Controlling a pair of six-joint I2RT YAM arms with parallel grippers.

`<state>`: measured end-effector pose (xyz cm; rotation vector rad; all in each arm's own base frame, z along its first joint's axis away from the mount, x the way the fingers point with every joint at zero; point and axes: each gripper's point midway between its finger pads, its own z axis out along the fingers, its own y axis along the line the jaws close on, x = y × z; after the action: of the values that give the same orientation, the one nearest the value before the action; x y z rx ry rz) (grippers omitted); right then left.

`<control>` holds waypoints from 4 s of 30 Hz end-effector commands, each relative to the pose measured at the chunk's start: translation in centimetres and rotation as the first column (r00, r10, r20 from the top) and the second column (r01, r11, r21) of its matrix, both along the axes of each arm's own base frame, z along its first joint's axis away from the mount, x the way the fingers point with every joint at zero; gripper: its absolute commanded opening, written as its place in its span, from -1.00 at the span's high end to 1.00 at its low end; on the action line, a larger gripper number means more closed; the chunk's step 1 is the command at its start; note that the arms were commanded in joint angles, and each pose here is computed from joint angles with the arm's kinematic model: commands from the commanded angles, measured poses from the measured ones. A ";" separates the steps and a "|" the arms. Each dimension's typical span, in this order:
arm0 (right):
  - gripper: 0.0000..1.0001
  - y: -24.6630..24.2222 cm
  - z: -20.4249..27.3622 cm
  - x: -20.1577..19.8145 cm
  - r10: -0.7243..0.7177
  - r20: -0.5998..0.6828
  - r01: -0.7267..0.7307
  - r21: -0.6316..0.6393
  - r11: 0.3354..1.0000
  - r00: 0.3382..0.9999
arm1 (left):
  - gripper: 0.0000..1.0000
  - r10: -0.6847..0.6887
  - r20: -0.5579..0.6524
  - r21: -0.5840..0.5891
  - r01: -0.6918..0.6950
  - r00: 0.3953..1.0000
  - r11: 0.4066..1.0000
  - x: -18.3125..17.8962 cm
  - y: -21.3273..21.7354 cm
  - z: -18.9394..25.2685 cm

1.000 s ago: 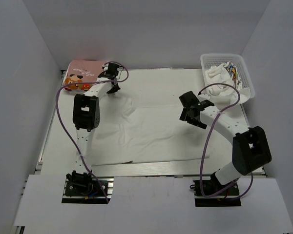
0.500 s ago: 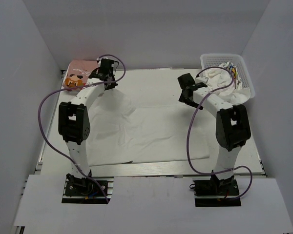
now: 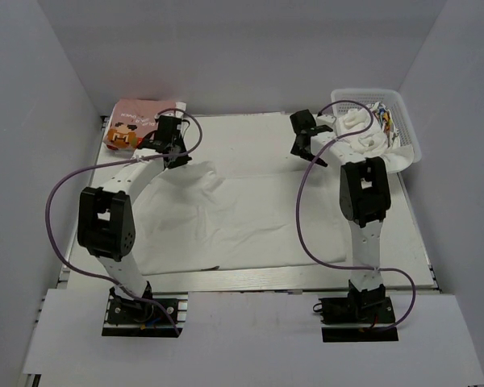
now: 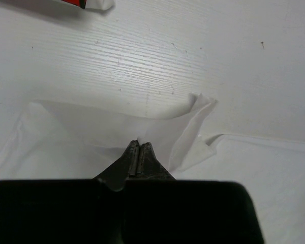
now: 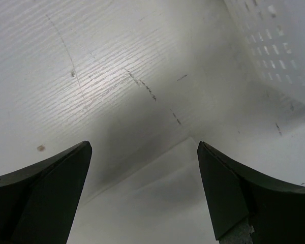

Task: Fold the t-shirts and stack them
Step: Grap the side of the flattened tshirt furthest away from the robot with both arms, then fold the other side of the tshirt into a rectangle

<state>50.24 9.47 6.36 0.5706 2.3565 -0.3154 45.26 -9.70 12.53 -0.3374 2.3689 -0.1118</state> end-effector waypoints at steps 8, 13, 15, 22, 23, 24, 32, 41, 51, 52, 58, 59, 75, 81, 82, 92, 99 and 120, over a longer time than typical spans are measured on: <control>-0.81 -1.3 -3.0 -1.5 -0.066 -0.089 0.064 -0.017 0.998 0.994 | 1.00 0.023 0.071 -0.080 -0.018 0.997 0.997 -1.8 -0.3 3.3; -0.77 -2.2 -3.7 -2.8 -0.094 -0.115 0.089 -0.053 0.995 0.989 | 1.00 0.025 0.054 -0.090 -0.020 0.998 0.996 -3.4 -0.2 2.7; -0.74 -2.3 -3.9 -2.9 -0.095 -0.124 0.090 -0.046 0.995 0.988 | 1.00 0.024 0.050 -0.104 -0.019 0.998 0.994 -3.8 -0.3 2.6; -0.07 -2.0 -4.7 -3.2 -0.080 -0.151 0.077 -0.027 0.997 0.985 | 1.00 0.015 0.054 -0.128 -0.008 0.998 0.992 -4.8 -0.5 2.8; 0.06 -2.1 -4.4 -3.1 -0.077 -0.147 0.073 -0.032 0.997 0.986 | 1.00 0.022 0.042 -0.131 -0.016 0.999 0.991 -5.0 -0.5 2.6; 0.18 -2.1 -4.1 -3.1 -0.081 -0.142 0.077 -0.032 0.997 0.987 | 1.00 0.028 0.031 -0.122 -0.024 0.999 0.992 -5.2 -0.3 2.4; 1.00 -2.2 -2.2 -3.9 -0.055 -0.113 0.053 -0.025 0.998 0.992 | 1.00 0.055 0.068 -0.146 -0.044 0.996 0.988 -5.8 -0.1 3.9; 1.00 -2.3 1.2 -2.7 0.033 -0.031 -0.035 -0.074 0.997 0.999 | 1.00 0.069 0.082 -0.165 -0.055 0.994 0.985 -7.1 0.2 4.9; 1.00 -2.3 4.4 -6.4 0.167 0.007 -0.166 -0.057 0.985 0.986 | 1.00 0.038 0.060 -0.217 -0.024 0.997 0.976 -9.3 -0.5 5.3; 1.00 -2.2 5.3 -6.7 0.168 0.034 -0.166 -0.045 0.985 0.985 | 1.00 0.044 0.047 -0.220 -0.033 0.998 0.975 -10.1 -0.3 5.2; 1.00 -2.7 6.4 -9.5 0.179 0.078 -0.178 -0.023 0.984 0.981 | 1.00 0.082 0.025 -0.220 -0.075 0.996 0.973 -13.5 0.8 4.9; 1.00 -2.8 7.2 -9.9 0.178 0.108 -0.178 -0.012 0.984 0.978 | 1.00 0.082 0.018 -0.218 -0.076 0.996 0.973 -14.2 1.0 4.8; 1.00 -4.8 6.4 -17.4 0.142 0.144 -0.150 0.044 0.988 0.979 | 1.00 0.313 -0.031 -0.189 -0.313 0.949 0.931 -23.2 5.7 3.9; 1.00 -5.2 3.7 -19.2 0.117 0.086 -0.122 0.059 0.991 0.989 | 1.00 0.324 -0.068 -0.206 -0.331 0.944 0.921 -24.8 5.6 1.9; 1.00 -5.5 3.0 -19.5 0.092 0.074 -0.097 0.062 0.993 0.993 | 1.00 0.322 -0.095 -0.207 -0.335 0.942 0.919 -25.3 5.5 1.3; -0.31 -7.3 2.2 -21.5 -0.033 0.025 0.032 0.035 0.999 0.999 | -0.98 0.288 -0.245 -0.208 -0.340 0.926 0.917 -29.1 4.8 1.4; -0.81 -0.4 6.6 -18.4 0.320 0.197 -0.357 0.197 0.913 0.927 | -0.98 0.250 -0.105 -0.273 -0.270 0.962 0.923 -24.7 3.7 3.0; -0.81 35.4 9.9 -27.0 0.861 0.454 -0.971 -0.038 -0.237 -0.228 | -0.93 0.404 -0.233 -0.125 -0.439 0.885 0.890 -12.0 5.3 -9.4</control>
<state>21.67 41.38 11.74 -1.1328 1.9748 0.9419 30.95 -3.59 2.76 -0.9988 2.4931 0.0498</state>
